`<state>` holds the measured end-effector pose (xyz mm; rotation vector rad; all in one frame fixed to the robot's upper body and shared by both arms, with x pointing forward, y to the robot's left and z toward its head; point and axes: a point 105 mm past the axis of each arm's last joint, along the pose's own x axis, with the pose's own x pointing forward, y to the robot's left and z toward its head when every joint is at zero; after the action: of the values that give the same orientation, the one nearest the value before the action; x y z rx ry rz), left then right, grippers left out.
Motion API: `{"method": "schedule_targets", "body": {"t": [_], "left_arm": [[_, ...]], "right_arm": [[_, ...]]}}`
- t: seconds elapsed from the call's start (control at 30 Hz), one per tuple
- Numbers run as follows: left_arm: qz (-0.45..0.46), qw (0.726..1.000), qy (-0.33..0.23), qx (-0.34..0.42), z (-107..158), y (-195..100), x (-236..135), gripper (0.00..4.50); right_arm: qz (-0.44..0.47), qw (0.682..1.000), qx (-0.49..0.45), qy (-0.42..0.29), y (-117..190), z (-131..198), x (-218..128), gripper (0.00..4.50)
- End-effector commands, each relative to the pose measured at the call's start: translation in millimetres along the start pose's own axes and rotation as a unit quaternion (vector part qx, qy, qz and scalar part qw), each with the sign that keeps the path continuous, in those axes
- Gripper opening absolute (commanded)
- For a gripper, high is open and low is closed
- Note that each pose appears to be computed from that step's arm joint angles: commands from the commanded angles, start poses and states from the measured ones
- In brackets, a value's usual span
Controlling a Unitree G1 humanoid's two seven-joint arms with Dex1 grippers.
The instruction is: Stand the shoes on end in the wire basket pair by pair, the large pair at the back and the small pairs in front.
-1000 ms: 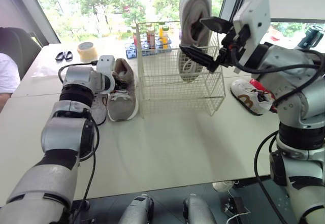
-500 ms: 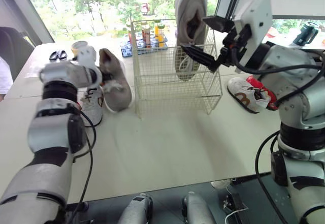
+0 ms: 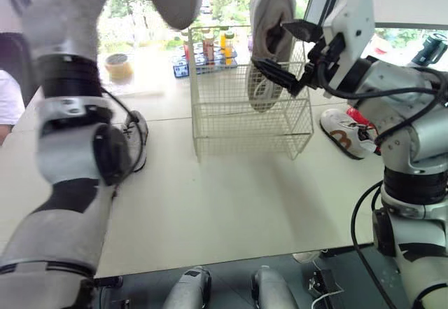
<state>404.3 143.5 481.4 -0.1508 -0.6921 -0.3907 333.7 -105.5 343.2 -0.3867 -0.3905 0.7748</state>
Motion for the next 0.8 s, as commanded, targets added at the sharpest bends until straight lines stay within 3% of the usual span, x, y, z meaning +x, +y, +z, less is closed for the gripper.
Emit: {"method": "schedule_targets", "body": {"t": [0.03,0.17,0.33,0.57,0.8], "left_arm": [[-0.044,0.992,-0.109,0.04,17,-44,6,0.63],[-0.035,0.982,-0.163,0.088,-7,-65,0,0.63],[-0.015,0.971,-0.181,0.156,-42,-74,-11,0.63],[0.031,0.942,-0.214,0.258,-49,-64,-23,0.63],[0.045,0.941,-0.185,0.28,-82,-57,-36,0.63]], "right_arm": [[-0.016,0.999,-0.032,-0.026,-3,19,-6,4.5],[-0.03,0.999,-0.035,-0.022,-3,19,-12,4.5],[-0.05,0.998,-0.036,-0.012,-2,16,-20,4.5],[-0.066,0.997,-0.038,-0.002,-1,17,-28,4.5],[-0.066,0.997,-0.04,0.0,-1,18,-28,4.5]]}}
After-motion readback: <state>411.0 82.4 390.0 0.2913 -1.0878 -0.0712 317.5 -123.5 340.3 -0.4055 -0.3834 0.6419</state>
